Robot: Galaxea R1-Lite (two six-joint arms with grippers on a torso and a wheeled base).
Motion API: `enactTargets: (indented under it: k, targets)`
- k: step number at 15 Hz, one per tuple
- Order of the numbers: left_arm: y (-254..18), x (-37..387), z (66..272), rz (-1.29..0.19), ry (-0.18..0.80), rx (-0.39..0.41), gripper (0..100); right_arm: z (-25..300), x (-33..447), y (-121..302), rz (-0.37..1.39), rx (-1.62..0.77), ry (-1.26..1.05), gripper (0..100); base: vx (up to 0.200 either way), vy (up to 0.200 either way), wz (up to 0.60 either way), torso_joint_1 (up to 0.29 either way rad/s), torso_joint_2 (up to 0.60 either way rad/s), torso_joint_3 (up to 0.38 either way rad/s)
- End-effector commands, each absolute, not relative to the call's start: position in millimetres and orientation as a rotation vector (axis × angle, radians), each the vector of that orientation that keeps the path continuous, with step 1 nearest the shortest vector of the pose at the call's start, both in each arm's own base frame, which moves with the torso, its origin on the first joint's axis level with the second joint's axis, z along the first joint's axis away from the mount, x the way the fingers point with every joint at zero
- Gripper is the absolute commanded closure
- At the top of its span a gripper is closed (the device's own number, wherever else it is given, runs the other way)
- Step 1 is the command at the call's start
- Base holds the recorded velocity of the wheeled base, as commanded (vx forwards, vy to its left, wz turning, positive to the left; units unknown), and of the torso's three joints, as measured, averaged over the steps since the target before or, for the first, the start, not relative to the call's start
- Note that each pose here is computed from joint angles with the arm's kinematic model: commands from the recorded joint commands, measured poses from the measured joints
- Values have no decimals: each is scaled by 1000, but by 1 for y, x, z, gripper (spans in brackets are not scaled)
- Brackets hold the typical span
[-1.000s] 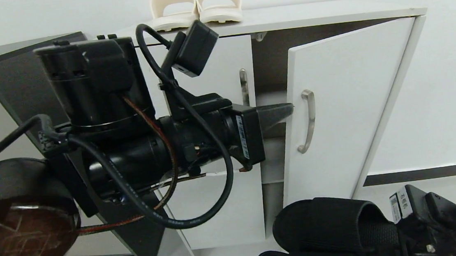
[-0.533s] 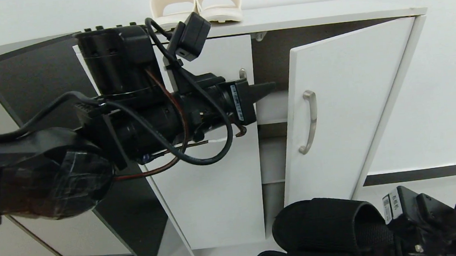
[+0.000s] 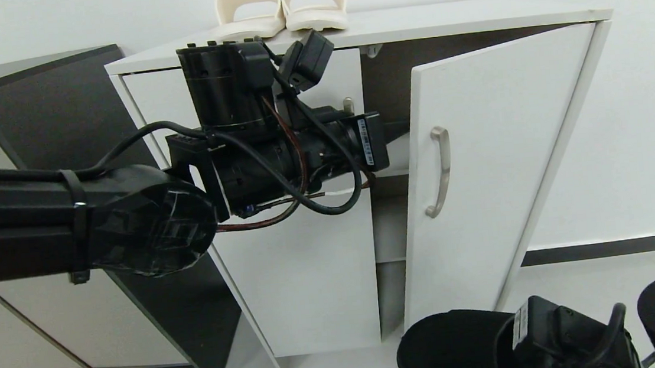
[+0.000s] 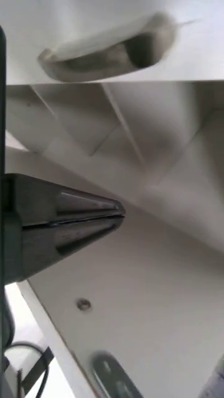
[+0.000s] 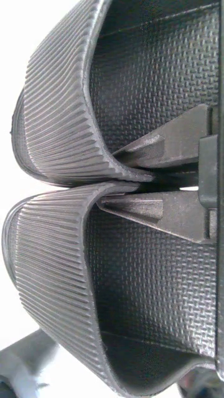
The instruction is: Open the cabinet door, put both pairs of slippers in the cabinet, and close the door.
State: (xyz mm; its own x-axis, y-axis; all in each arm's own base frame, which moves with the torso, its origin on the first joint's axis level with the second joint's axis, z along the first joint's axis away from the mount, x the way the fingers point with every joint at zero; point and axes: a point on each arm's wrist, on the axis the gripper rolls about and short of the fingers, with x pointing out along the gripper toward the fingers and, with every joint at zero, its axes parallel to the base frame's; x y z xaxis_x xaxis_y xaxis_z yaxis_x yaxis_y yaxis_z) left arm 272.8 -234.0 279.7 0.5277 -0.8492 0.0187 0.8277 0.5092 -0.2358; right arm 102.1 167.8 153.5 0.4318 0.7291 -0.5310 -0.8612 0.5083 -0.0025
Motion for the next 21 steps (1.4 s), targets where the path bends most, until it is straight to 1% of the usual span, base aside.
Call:
enactTargets:
  k: [1,2,3,4,5,6,7,9,10,11,12,13,14,15,16,17,18,19,20,21]
  targets:
    - [-242,264,273,-1038,129,-221,100,158,88,167,1068,-310,502,100,-200,0,0,12,-2,7]
    - [-248,254,273,-1063,132,-217,100,159,84,167,1086,-311,497,100,-200,0,0,-2,7,2]
    - [-265,229,275,-1136,134,-215,100,160,81,168,1101,-306,497,100,-200,0,0,-2,2,7]
    - [-277,215,276,-1181,134,-213,100,160,80,168,1105,-300,501,100,-200,0,0,2,-2,2]
    - [-284,207,276,-1198,136,-212,100,160,78,169,1112,-290,503,100,-200,0,0,-2,-7,2]
    - [-285,206,278,-1188,126,-216,100,162,77,170,1109,-265,511,100,-200,0,0,-2,-2,2]
    - [-281,209,281,-1148,96,-226,100,166,79,171,1100,-233,509,100,-200,0,0,-7,2,2]
    - [-254,227,291,-965,19,-246,100,170,88,174,1025,-198,507,100,0,0,0,0,0,0]
    - [-217,241,306,-753,-54,-232,100,163,99,177,876,-227,517,100,0,0,0,0,0,0]
    - [-187,235,315,-614,-82,-227,100,158,107,178,733,-242,507,100,0,0,0,0,0,0]
    - [-162,216,320,-509,-83,-199,100,158,117,182,622,-190,495,100,0,0,0,0,0,0]
    - [-129,195,309,-347,-30,-104,100,160,128,188,523,-84,474,100,0,0,0,0,0,0]
    - [-94,166,290,-142,19,-36,100,163,144,189,420,-14,438,100,0,0,0,0,0,0]
    - [-81,147,281,-70,20,-34,100,164,151,188,375,-5,419,100,0,0,0,0,0,0]
    - [-53,116,261,74,17,-28,100,165,161,188,318,7,393,100,0,0,0,0,0,0]
    - [-7,66,236,325,-6,-20,100,168,168,186,293,23,368,100,0,0,0,0,0,0]
    - [6,38,215,443,16,-11,100,168,167,185,291,13,368,100,0,0,0,0,0,0]
    - [12,9,186,543,43,-1,100,169,166,184,293,11,362,100,0,0,0,0,0,0]
    - [12,-8,162,563,53,0,100,170,165,183,295,10,358,100,0,0,0,0,0,0]
    - [11,-18,145,512,16,-8,100,171,164,182,295,14,353,100,0,0,0,0,0,0]
